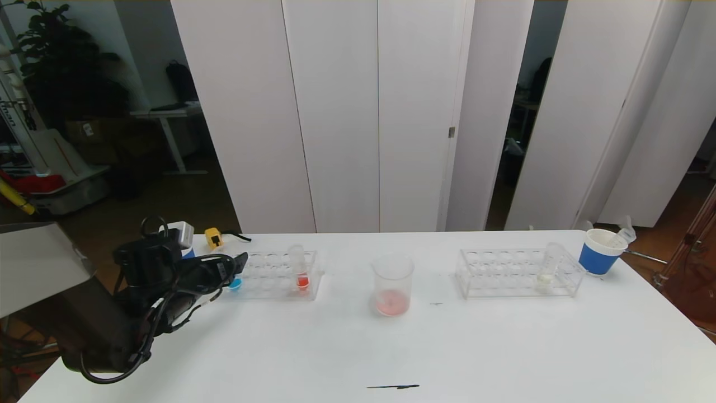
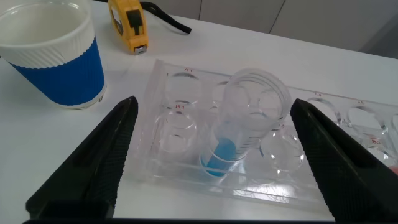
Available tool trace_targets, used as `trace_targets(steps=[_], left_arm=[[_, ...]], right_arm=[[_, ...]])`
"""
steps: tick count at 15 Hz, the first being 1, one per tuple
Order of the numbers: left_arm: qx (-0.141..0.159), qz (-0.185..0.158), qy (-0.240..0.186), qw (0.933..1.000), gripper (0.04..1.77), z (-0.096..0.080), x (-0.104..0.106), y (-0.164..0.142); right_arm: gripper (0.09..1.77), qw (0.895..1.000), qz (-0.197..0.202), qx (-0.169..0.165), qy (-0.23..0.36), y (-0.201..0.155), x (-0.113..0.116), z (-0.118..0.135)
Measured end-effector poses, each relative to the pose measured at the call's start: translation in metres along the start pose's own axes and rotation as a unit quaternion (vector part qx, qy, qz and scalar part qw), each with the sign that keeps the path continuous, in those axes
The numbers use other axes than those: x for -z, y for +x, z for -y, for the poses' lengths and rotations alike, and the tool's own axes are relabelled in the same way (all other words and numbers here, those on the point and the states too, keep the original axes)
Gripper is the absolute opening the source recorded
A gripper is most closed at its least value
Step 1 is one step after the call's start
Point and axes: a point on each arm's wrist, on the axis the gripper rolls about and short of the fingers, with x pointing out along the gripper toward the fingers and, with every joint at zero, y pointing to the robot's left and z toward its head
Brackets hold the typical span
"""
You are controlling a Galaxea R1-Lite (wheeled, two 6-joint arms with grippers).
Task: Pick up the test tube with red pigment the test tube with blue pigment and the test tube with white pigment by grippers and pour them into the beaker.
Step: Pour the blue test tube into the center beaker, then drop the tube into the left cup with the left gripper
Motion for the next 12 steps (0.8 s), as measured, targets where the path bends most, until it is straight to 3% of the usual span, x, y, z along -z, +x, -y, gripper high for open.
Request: trace_targets(steps=[10, 11, 12], left_arm=[[-0.01, 0.002, -0.005, 0.9999, 1.75, -0.002, 0.003, 0.012], [-0.01, 0.003, -0.007, 0.9999, 1.71, -0.002, 0.003, 0.014], [-0.01, 0.003, -0.006, 0.9999, 1.52, -0.002, 0.003, 0.015]], right_arm=[[1.75, 1.0, 0.0, 0.0, 0.0, 0.0, 0.0, 0.0], [1.75, 1.0, 0.0, 0.0, 0.0, 0.0, 0.0, 0.0], [1.75, 1.0, 0.0, 0.0, 0.0, 0.0, 0.0, 0.0]])
